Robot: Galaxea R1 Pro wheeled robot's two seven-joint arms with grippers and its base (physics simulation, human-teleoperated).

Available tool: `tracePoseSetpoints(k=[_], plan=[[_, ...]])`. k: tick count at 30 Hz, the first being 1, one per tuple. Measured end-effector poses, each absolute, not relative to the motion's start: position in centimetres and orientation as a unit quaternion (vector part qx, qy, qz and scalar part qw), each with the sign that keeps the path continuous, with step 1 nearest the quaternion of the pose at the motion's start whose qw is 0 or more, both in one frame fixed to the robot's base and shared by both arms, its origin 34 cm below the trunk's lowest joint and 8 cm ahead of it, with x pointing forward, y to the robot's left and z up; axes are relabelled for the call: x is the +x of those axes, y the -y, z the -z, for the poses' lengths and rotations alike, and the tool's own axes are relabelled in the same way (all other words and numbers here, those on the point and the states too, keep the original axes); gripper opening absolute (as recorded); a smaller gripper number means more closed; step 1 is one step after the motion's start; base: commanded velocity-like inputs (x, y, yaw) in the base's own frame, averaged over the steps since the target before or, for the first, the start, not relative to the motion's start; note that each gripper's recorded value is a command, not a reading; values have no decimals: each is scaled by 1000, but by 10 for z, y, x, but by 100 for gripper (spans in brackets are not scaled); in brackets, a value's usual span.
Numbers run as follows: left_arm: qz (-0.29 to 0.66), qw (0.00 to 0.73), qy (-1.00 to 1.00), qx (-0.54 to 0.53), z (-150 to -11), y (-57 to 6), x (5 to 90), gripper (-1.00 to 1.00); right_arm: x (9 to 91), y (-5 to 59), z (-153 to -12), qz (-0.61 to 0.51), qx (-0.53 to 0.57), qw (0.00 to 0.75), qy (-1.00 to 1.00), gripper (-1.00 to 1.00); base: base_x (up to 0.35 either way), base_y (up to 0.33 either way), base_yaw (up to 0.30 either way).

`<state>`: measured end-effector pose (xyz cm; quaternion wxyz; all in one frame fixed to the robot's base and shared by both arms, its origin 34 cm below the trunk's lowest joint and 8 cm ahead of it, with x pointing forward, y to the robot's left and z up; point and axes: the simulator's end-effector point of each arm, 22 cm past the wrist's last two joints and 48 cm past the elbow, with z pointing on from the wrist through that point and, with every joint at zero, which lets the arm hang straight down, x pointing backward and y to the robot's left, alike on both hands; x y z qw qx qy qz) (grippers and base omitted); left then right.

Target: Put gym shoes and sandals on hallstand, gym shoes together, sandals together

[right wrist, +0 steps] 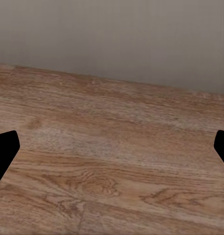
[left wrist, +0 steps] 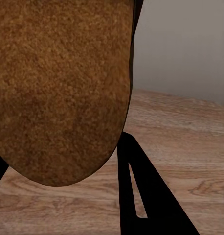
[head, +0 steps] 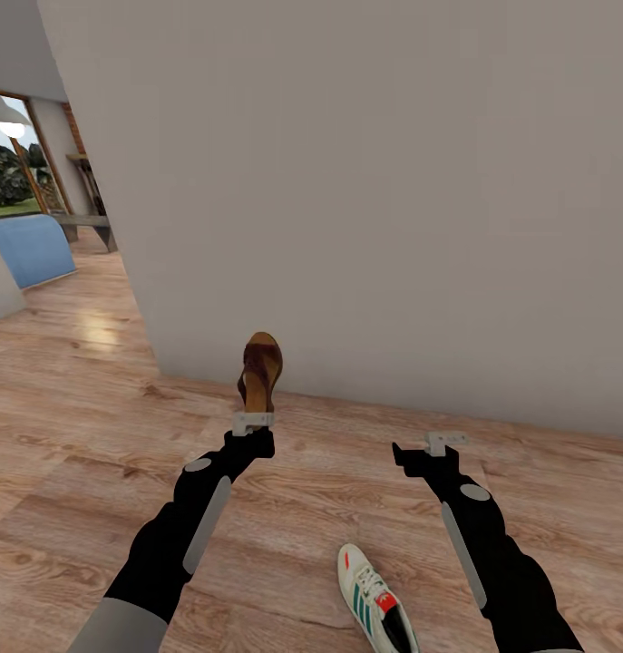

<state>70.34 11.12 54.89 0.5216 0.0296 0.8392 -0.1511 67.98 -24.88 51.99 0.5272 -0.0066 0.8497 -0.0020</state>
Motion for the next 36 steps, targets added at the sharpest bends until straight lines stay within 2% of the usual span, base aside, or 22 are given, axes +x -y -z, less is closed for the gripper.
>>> tracePoseSetpoints(k=[13, 22, 36], plan=[[152, 522, -839, 30, -549, -111, 703, -100, 680, 249, -520, 2, -7, 527, -850, 100, -54, -36, 0], [152, 522, -839, 30, -548, -111, 703, -100, 680, 249, -520, 2, -7, 527, -850, 100, -229, 0, 0], [152, 522, -839, 30, -549, -111, 703, -100, 680, 249, -519, 2, -7, 527, -850, 100, -14, 0, 0]])
